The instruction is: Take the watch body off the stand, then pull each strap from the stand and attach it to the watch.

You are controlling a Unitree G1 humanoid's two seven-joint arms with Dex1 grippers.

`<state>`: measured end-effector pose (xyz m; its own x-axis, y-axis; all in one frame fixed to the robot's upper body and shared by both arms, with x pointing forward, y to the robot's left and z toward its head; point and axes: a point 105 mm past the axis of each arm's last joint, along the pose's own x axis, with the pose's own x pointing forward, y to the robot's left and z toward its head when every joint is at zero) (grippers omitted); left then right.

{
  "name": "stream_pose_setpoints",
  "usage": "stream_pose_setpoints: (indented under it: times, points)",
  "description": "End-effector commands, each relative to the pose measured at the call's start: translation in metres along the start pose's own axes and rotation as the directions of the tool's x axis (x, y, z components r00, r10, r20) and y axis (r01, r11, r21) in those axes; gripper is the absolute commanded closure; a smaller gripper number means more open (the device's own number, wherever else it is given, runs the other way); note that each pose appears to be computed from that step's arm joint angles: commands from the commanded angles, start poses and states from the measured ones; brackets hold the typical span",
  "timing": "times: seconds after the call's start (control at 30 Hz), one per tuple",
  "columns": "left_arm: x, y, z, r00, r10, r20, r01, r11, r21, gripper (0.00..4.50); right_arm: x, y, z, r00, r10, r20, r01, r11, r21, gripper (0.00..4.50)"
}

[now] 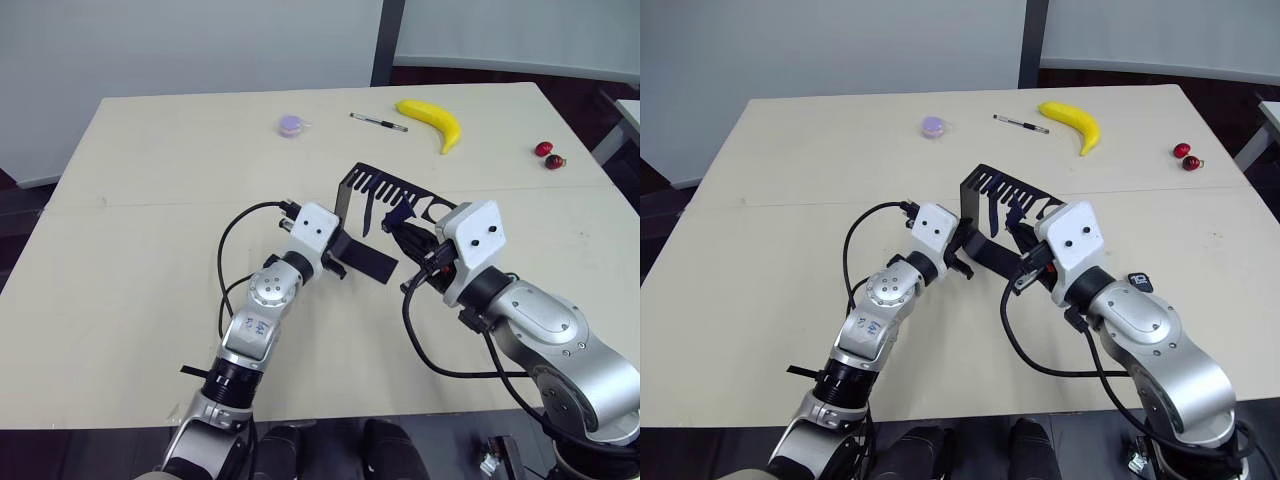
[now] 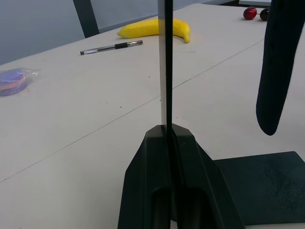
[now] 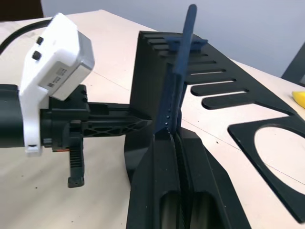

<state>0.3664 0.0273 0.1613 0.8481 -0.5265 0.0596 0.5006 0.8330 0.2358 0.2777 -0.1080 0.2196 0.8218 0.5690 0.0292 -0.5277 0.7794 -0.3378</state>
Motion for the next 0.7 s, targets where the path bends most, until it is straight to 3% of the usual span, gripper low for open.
stream_pose_setpoints:
  times: [0.03,0.2,0.3,0.4,0.53,0.6,0.63,0.7]
  points:
    - [0.001,0.0,0.01,1.0,-0.003,0.025,0.002,1.0,0.018,4.5,-0.009,0.002,0.015,0.996,0.054,0.064,-0.053,0.998,-0.021,4.45]
    - [-0.009,0.006,0.008,1.0,-0.029,0.005,0.029,1.0,-0.01,4.5,-0.018,0.002,0.008,0.986,0.163,0.045,-0.165,0.986,0.029,4.45]
    - [-0.021,0.01,0.014,0.996,-0.09,0.023,0.091,0.995,-0.038,3.5,-0.023,0.0,0.005,0.972,0.232,0.042,-0.235,0.969,0.079,4.5]
    - [-0.047,0.017,0.021,0.975,-0.22,0.042,0.222,0.973,-0.064,1.95,-0.029,-0.002,0.002,0.952,0.305,0.04,-0.308,0.944,0.122,4.5]
    - [-0.08,0.05,0.024,0.963,-0.267,0.041,0.27,0.957,-0.107,0.02,-0.035,0.002,0.002,0.904,0.424,0.064,-0.428,0.884,0.19,4.5]
    - [-0.094,0.047,0.026,0.927,-0.373,0.036,0.374,0.916,-0.145,0.02,-0.036,0.004,0.002,0.885,0.46,0.073,-0.464,0.86,0.214,4.5]
    - [-0.104,0.041,0.032,0.884,-0.464,0.055,0.466,0.866,-0.18,0.02,-0.037,0.008,0.002,0.864,0.496,0.082,-0.501,0.833,0.236,4.5]
    - [-0.123,0.021,0.046,0.751,-0.652,0.104,0.653,0.713,-0.253,0.02,-0.04,0.019,0.004,0.801,0.59,0.104,-0.593,0.755,0.278,4.5]
